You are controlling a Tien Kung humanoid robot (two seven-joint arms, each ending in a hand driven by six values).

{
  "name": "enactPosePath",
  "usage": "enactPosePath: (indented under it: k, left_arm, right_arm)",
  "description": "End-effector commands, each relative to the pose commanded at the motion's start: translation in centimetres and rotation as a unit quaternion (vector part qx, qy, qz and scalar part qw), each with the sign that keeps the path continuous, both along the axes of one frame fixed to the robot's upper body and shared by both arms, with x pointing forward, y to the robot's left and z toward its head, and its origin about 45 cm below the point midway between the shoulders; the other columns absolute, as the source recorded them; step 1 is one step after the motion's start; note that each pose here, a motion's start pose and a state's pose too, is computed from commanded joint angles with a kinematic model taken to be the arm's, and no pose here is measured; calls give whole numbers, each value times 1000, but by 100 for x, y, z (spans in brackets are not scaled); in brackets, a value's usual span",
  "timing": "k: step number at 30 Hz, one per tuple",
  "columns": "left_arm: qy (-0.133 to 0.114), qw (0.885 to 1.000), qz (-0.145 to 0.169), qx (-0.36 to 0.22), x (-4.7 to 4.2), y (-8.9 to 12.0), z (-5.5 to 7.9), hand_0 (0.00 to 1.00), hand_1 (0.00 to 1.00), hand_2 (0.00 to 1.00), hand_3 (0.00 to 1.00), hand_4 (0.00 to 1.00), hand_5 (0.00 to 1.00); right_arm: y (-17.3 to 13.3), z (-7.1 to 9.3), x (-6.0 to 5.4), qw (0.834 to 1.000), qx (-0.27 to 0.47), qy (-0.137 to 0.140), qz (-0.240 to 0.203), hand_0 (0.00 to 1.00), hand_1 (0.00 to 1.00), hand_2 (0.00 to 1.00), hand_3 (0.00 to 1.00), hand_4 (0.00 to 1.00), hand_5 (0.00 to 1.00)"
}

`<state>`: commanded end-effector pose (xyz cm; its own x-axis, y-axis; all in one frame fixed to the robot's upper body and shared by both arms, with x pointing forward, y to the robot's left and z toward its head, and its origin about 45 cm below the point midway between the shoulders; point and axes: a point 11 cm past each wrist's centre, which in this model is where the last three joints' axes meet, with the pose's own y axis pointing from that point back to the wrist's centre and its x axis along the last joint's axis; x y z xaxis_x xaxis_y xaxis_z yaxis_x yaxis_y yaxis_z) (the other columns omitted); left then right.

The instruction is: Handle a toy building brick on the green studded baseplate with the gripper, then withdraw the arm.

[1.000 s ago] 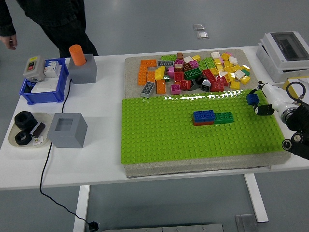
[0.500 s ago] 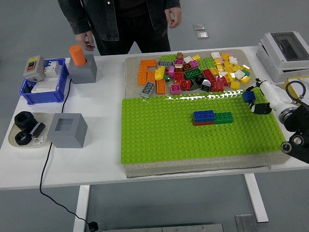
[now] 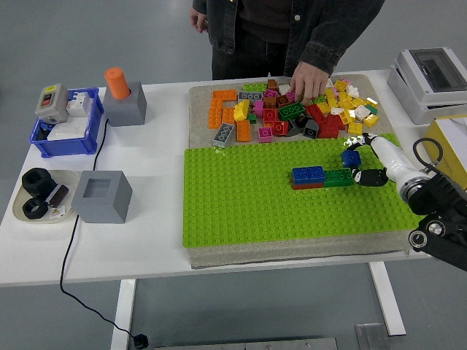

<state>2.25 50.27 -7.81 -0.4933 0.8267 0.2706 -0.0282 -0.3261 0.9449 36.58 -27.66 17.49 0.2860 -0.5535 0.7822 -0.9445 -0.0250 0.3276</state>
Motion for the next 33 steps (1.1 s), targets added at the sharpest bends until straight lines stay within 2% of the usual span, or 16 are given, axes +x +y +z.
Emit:
enactPosePath:
  k: [11, 33]
  left_arm:
    - [-1, 1000, 1, -1, 5, -4, -1, 849, 895, 854, 631, 906, 421]
    - [-3, 1000, -1, -1, 21, -7, -2, 848, 892, 852, 631, 910, 428]
  right_arm:
    - [205, -107, -38, 1000, 16, 4, 13, 998, 998, 998, 575, 568, 2]
    - [246, -298, -45, 999, 14, 27, 14, 998, 998, 994, 576, 566, 2]
